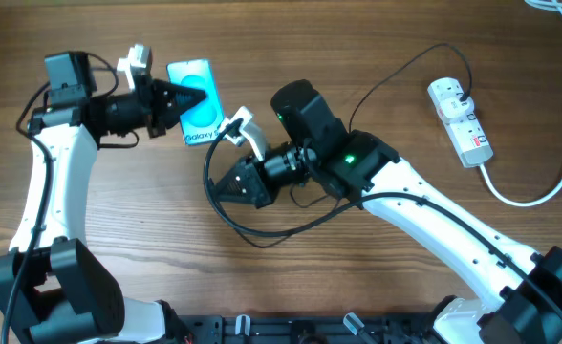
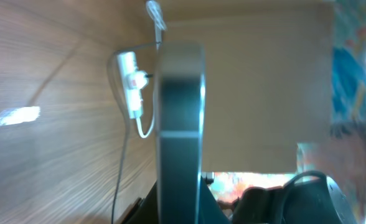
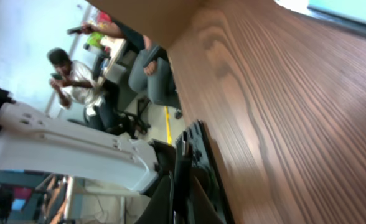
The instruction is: Plug charger to phone and switch on socket
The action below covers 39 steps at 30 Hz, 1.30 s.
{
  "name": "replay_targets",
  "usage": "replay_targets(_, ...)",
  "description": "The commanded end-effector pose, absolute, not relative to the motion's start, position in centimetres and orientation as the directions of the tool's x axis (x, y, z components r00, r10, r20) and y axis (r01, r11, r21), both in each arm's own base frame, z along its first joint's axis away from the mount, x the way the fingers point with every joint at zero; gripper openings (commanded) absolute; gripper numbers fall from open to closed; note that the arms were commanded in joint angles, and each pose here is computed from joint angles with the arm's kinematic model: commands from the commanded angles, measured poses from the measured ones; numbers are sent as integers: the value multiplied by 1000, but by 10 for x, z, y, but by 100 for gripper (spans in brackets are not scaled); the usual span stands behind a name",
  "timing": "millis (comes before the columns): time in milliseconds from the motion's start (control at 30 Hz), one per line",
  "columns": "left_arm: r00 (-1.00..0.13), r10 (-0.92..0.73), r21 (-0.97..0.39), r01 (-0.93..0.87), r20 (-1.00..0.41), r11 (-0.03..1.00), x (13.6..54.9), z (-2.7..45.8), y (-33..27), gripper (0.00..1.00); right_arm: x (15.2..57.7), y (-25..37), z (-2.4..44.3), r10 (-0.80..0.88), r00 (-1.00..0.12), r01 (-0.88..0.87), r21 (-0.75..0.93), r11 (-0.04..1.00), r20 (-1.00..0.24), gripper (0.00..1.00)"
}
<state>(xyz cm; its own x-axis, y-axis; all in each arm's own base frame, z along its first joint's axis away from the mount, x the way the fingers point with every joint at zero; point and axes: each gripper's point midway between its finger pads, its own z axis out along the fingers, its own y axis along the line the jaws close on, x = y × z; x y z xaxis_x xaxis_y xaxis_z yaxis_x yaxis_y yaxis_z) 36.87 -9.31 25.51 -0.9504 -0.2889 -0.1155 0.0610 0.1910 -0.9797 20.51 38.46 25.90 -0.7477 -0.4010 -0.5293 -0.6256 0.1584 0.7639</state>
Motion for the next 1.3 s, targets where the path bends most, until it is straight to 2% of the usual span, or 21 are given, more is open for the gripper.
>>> replay_targets(0,-963,-209,-986,162,-168,47,358,289,-101,4,207,386,293,-351,-758,-607,791,73,-549,4)
replay_targets(100,-967,-200,-988,153,-155,27,355,292,-101,4,219,380,294,-324,-771,-602,794,89,-548,4)
replay_targets(200,-970,-201,-991,133,-135,23,355,292,-101,4,225,376,293,-299,-834,-518,844,136,-464,4)
replay_targets(533,-974,-190,-993,121,-122,19,352,295,-106,4,240,380,273,-264,-869,-478,849,223,-420,4)
replay_targets(867,-967,-171,-982,187,-189,29,357,301,-110,4,249,390,268,-260,-855,-501,845,189,-449,4)
replay_targets(967,-969,-172,-984,177,-180,28,361,305,-109,4,240,389,272,-302,-828,-526,841,128,-472,4)
replay_targets(1267,-969,-172,-984,178,-180,29,365,309,-109,4,256,384,272,-261,-823,-552,819,156,-505,4)
